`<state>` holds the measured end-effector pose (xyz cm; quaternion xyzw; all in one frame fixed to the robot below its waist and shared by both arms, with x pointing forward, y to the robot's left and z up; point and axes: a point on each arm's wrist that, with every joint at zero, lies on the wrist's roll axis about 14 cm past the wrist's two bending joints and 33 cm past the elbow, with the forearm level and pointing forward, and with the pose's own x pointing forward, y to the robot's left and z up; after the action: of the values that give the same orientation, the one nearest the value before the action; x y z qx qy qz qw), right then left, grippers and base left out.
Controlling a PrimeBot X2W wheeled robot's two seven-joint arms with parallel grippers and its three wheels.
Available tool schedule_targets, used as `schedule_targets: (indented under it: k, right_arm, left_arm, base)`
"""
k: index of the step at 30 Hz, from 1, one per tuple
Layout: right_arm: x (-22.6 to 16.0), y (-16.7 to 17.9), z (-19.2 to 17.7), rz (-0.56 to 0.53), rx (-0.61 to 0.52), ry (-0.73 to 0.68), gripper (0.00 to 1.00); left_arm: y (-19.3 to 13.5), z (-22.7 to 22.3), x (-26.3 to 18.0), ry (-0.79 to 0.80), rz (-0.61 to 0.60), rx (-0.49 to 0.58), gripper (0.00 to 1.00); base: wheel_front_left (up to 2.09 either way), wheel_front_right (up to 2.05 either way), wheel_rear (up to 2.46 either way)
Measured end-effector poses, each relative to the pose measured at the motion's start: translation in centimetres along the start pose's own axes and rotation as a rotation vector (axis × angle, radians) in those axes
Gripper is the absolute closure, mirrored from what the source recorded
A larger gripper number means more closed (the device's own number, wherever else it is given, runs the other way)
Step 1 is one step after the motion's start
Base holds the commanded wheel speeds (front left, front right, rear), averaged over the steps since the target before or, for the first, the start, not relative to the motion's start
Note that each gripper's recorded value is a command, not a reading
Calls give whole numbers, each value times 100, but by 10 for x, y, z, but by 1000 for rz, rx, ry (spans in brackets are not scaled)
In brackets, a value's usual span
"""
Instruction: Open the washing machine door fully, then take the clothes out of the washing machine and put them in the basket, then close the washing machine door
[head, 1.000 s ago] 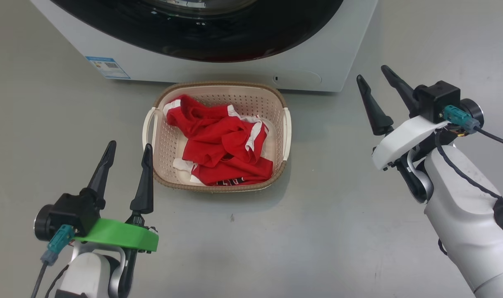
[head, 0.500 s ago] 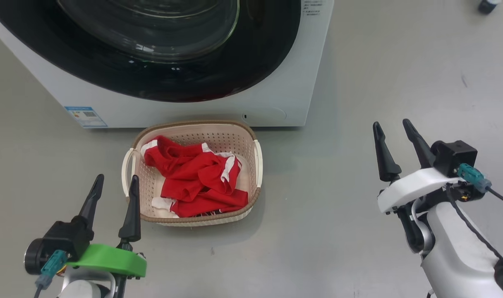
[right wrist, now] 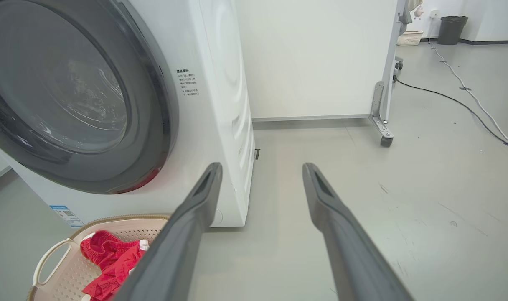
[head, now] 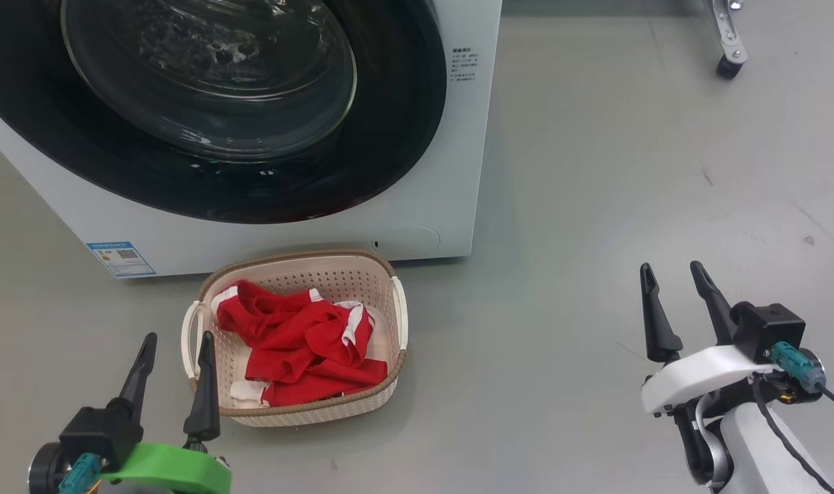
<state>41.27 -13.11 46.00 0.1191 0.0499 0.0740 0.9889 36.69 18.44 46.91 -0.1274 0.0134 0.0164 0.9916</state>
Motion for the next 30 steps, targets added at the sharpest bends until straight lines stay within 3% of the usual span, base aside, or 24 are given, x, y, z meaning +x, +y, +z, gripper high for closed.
schedule_targets:
  k: [30]
  right_arm:
    - [-47,-4,16,-56,-29,-76,0]
  left_arm:
    - [-1,7,-25,-22,-5,7,0]
  base:
    - [0,0,0]
